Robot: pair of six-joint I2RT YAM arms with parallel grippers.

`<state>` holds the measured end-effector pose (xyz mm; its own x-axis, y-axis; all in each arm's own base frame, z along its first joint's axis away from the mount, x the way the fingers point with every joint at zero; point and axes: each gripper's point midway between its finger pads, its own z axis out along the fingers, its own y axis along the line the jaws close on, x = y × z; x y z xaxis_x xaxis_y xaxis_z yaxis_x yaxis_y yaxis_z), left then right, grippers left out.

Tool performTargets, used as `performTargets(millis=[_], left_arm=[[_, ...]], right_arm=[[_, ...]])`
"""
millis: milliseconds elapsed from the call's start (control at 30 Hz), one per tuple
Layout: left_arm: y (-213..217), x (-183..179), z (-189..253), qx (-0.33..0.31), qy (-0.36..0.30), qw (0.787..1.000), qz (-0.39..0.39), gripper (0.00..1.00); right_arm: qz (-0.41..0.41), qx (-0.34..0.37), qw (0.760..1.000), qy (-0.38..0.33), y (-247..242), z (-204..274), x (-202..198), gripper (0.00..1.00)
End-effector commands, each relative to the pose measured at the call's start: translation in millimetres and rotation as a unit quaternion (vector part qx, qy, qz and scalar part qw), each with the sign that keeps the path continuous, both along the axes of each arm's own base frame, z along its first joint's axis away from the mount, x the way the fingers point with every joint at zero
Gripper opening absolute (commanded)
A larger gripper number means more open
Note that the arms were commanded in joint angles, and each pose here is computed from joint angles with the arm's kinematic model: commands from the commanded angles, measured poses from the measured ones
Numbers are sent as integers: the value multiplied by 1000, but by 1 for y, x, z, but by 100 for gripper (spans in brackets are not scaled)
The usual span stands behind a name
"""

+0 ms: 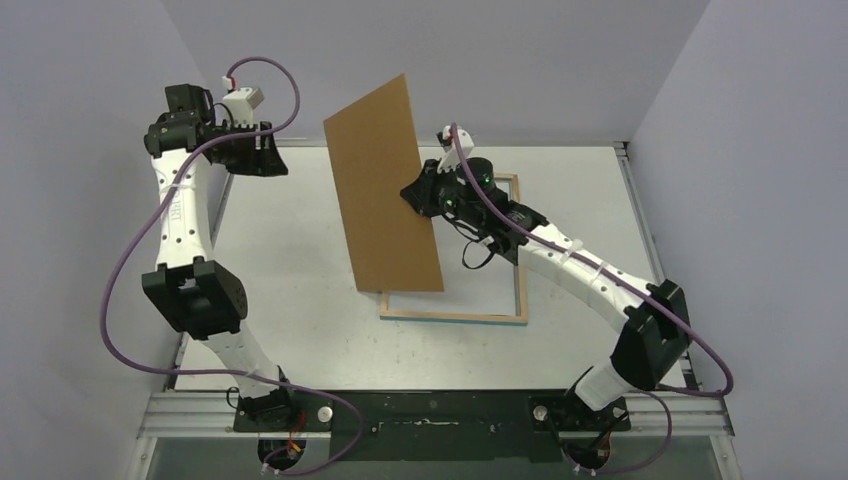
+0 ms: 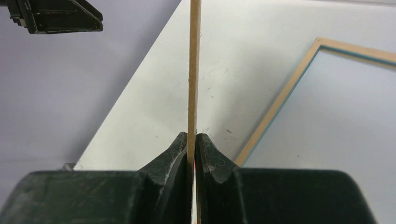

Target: Put the photo into the frame

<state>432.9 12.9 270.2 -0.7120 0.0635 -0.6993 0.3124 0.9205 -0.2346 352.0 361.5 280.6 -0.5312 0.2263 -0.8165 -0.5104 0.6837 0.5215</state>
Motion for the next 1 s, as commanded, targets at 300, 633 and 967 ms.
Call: performTargets(millis=[300,633,967], left_arm=[[-18,-9,108,-154,-45,987,7,96],[3,-21,179,-237,-128,962,33,96],[-23,-26,105,-176,-35,983,-31,96]], right_arm=[[14,-204,843,-498,-62,179,-102,5],[-7,-497,642,-584,-59,135,-162,5],[-67,-612,481,-624,-73,105,-155,5]])
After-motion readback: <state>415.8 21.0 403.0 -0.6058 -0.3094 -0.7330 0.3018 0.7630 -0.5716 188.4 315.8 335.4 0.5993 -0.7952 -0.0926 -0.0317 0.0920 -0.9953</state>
